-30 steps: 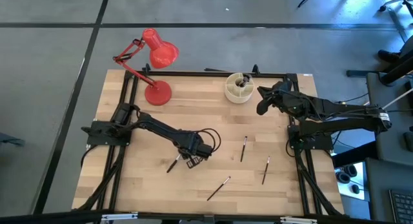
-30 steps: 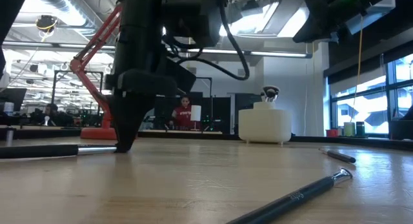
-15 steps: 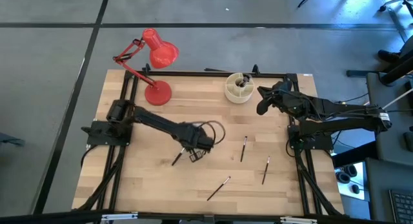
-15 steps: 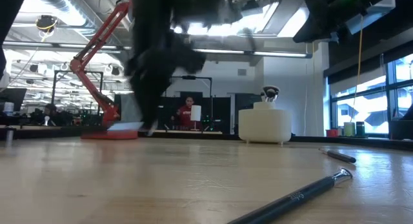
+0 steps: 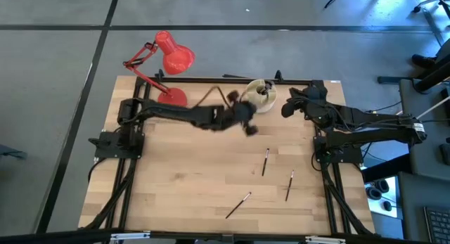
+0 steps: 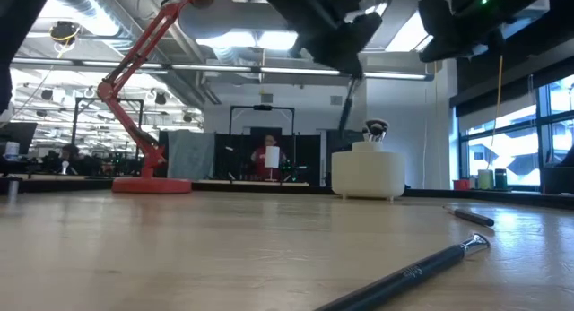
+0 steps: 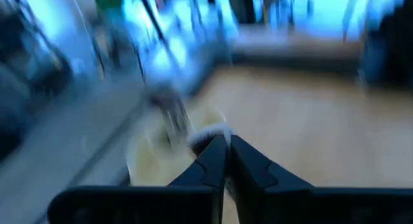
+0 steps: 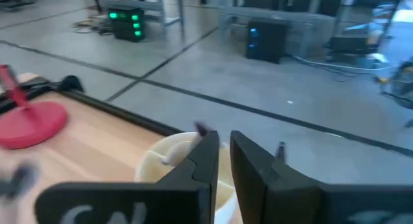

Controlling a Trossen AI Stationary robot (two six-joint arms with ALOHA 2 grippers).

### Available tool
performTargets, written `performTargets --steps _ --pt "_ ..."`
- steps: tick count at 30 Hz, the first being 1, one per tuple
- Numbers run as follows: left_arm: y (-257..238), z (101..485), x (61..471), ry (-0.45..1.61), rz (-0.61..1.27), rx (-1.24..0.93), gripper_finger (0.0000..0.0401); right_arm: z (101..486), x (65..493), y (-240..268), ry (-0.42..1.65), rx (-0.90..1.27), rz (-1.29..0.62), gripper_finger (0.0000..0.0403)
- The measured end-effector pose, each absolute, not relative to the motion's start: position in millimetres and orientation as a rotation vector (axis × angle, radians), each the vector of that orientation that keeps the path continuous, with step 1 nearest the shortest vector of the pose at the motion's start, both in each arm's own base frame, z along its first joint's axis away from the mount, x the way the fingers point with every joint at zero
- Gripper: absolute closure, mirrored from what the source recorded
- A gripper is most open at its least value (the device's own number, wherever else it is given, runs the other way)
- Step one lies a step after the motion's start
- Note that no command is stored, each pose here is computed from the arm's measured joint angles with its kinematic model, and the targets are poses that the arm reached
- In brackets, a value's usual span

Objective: Put items in baskets/containers
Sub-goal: Put the black powder brush into the white organizer

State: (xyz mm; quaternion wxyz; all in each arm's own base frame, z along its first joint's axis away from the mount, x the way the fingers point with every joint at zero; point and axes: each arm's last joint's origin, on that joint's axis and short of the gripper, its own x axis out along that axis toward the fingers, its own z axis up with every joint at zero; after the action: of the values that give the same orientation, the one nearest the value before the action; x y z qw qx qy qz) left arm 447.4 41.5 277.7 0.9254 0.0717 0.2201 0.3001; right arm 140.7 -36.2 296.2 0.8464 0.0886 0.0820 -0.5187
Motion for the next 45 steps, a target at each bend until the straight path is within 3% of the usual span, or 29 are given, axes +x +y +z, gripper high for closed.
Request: performTargets --steps 6,11,17,24,33,45 --pt "110.0 290.6 457.9 0.17 0.591 0.251 0.0389 291.9 127.8 -36.5 0.194 0.171 -1.196 0.0361" --pt "157.2 278.5 455.7 0.112 0.507 0.299 0.0389 292.0 117.3 -35.8 0.184 0.187 -1.217 0.0361" --pt "193.8 239.2 459.8 0.104 0.543 0.27 0.0392 291.3 113.1 -35.4 0.19 0.191 -1.222 0.0361" --pt "196.6 231.6 463.5 0.077 0.553 0.382 0.0387 291.1 113.0 -35.4 0.196 0.184 -1.222 0.0361" --pt "179.2 261.3 462.7 -0.039 0.546 0.437 0.039 291.0 113.1 -35.4 0.199 0.181 -1.221 0.0361" --pt "188.2 241.5 462.7 0.096 0.553 0.388 0.0375 291.3 114.1 -35.1 0.203 0.192 -1.194 0.0361"
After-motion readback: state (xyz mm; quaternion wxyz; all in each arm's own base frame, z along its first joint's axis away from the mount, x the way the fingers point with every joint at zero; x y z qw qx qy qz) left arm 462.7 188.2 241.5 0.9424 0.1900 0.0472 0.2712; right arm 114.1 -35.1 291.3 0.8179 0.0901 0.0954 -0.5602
